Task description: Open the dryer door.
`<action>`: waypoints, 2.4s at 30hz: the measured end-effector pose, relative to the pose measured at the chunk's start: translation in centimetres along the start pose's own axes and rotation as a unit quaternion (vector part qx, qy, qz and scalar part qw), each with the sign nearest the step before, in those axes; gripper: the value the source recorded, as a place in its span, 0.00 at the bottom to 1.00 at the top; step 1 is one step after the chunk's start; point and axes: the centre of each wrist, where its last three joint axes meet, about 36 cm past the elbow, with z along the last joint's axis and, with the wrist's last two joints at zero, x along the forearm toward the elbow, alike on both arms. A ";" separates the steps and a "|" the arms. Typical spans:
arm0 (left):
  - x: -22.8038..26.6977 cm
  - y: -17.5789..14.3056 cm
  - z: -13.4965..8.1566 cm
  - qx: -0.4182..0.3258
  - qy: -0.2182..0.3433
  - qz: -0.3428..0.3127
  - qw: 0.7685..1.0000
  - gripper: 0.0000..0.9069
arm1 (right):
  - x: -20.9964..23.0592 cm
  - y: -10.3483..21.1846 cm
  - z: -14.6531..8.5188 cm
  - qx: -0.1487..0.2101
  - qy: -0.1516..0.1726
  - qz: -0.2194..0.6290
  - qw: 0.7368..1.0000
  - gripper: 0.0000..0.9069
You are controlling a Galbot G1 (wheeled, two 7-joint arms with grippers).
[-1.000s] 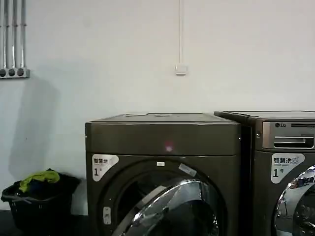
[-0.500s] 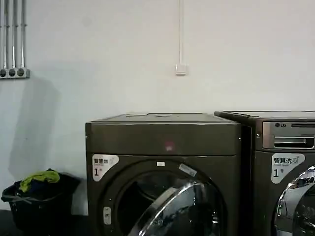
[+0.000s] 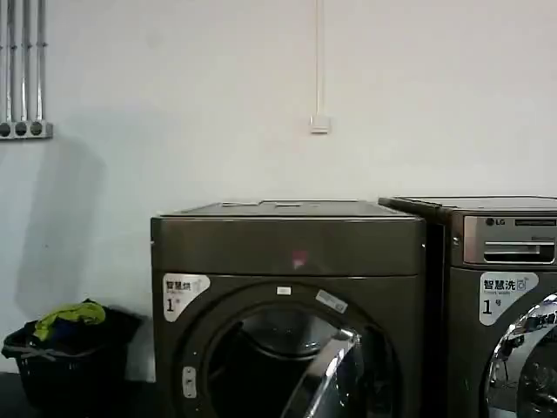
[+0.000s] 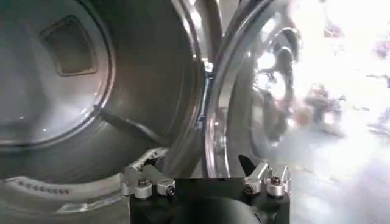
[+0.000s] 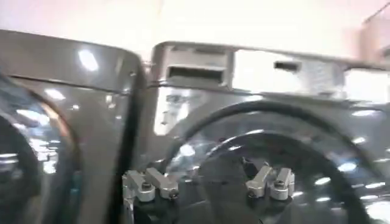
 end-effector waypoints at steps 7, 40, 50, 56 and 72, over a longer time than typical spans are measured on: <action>-1.1 -1.3 0.9 -0.006 0.023 0.029 0.999 1.00 | 4.8 -1.6 -2.3 0.033 -0.026 0.094 0.995 1.00; -6.2 -6.7 0.9 -0.023 0.043 0.137 0.989 1.00 | 31.1 -1.2 -12.1 0.234 -0.018 0.529 0.816 1.00; -10.0 -8.6 0.9 -0.025 0.047 0.181 0.982 1.00 | 38.9 -0.2 -15.1 0.306 0.021 0.601 0.738 1.00; -12.4 -10.1 1.2 -0.028 0.055 0.209 0.976 1.00 | 42.7 0.6 -16.5 0.314 0.031 0.644 0.697 1.00; -17.1 -13.8 1.2 -0.034 0.061 0.263 0.962 1.00 | 49.1 2.5 -19.6 0.318 0.048 0.728 0.605 1.00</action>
